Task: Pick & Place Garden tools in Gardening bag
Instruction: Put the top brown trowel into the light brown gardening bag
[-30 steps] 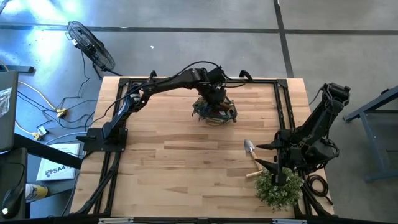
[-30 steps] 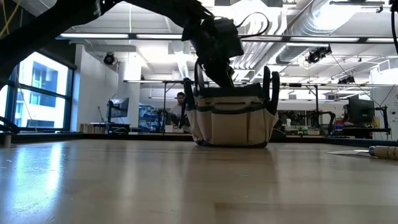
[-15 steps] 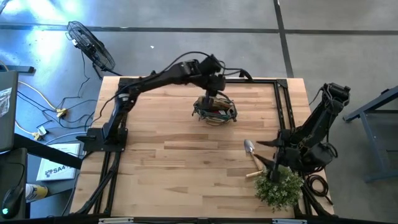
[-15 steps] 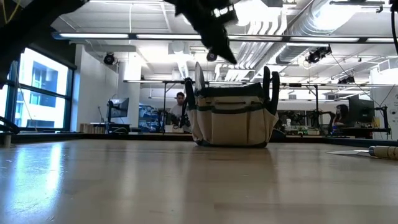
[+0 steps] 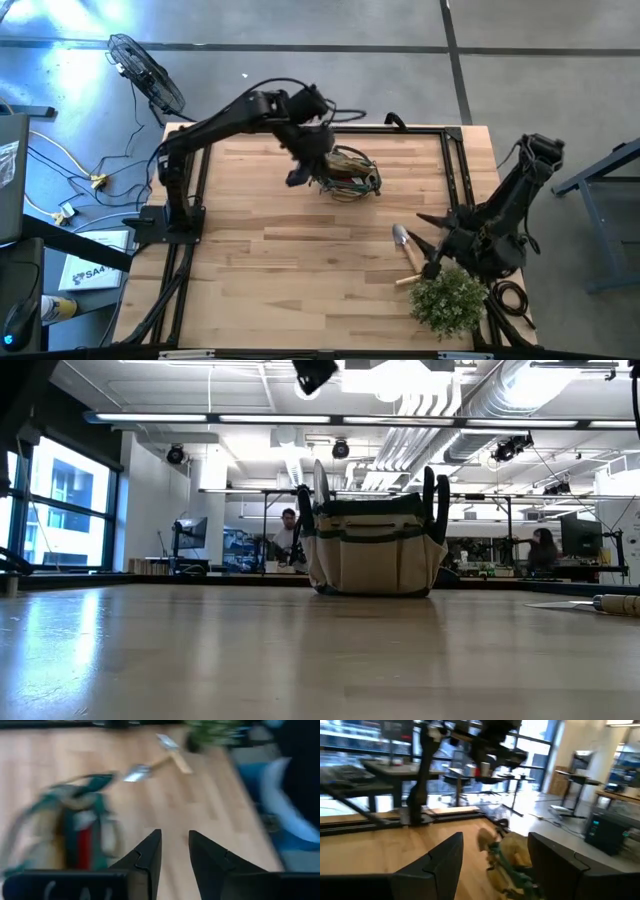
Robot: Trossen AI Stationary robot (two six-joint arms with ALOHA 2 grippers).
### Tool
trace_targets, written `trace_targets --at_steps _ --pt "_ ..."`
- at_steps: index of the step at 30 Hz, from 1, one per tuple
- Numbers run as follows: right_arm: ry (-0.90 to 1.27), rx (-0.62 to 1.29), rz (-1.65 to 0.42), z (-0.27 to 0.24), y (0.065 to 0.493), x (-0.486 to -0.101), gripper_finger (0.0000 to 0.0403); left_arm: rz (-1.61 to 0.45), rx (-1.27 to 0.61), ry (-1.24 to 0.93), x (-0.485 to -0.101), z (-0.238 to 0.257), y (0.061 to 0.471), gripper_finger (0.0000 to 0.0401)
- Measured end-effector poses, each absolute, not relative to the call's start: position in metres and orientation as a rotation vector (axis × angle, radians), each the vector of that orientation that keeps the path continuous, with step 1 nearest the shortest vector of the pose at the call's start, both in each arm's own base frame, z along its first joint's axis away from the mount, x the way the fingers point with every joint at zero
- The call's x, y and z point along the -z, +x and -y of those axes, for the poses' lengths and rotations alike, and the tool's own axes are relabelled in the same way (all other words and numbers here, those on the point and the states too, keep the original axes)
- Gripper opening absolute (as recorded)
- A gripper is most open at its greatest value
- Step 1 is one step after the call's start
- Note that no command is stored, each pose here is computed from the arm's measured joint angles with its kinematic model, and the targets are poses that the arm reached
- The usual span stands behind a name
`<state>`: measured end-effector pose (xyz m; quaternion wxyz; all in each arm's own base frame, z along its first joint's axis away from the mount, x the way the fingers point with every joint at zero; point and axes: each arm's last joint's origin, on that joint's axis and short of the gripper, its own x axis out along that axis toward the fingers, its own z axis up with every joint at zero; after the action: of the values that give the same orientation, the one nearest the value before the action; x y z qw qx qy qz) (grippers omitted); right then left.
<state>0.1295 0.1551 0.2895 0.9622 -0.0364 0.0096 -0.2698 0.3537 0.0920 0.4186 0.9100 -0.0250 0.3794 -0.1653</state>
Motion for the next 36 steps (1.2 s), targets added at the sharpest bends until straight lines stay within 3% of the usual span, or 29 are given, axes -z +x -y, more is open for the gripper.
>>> trace_targets --at_steps 12,16,22,29,36 --pt "0.030 0.735 0.025 -0.109 0.141 -0.344 0.0213 -0.931 0.434 -0.030 -0.414 -0.037 0.349 0.0093" --pt "-0.001 0.669 0.120 -0.102 0.147 -0.369 0.0213 -0.944 0.442 -0.004 -0.416 -0.024 0.348 0.0093" --pt "-0.197 0.396 0.335 -0.099 0.158 -0.419 0.0213 -0.962 0.417 0.040 -0.421 -0.006 0.342 0.0093" --pt "-0.245 0.287 0.079 -0.079 0.189 -0.463 0.0213 -0.963 0.332 0.094 -0.434 -0.001 0.325 0.0093" --pt "0.077 0.252 -0.487 -0.049 0.217 -0.431 0.0213 -0.947 0.167 0.168 -0.450 -0.006 0.304 0.0093"
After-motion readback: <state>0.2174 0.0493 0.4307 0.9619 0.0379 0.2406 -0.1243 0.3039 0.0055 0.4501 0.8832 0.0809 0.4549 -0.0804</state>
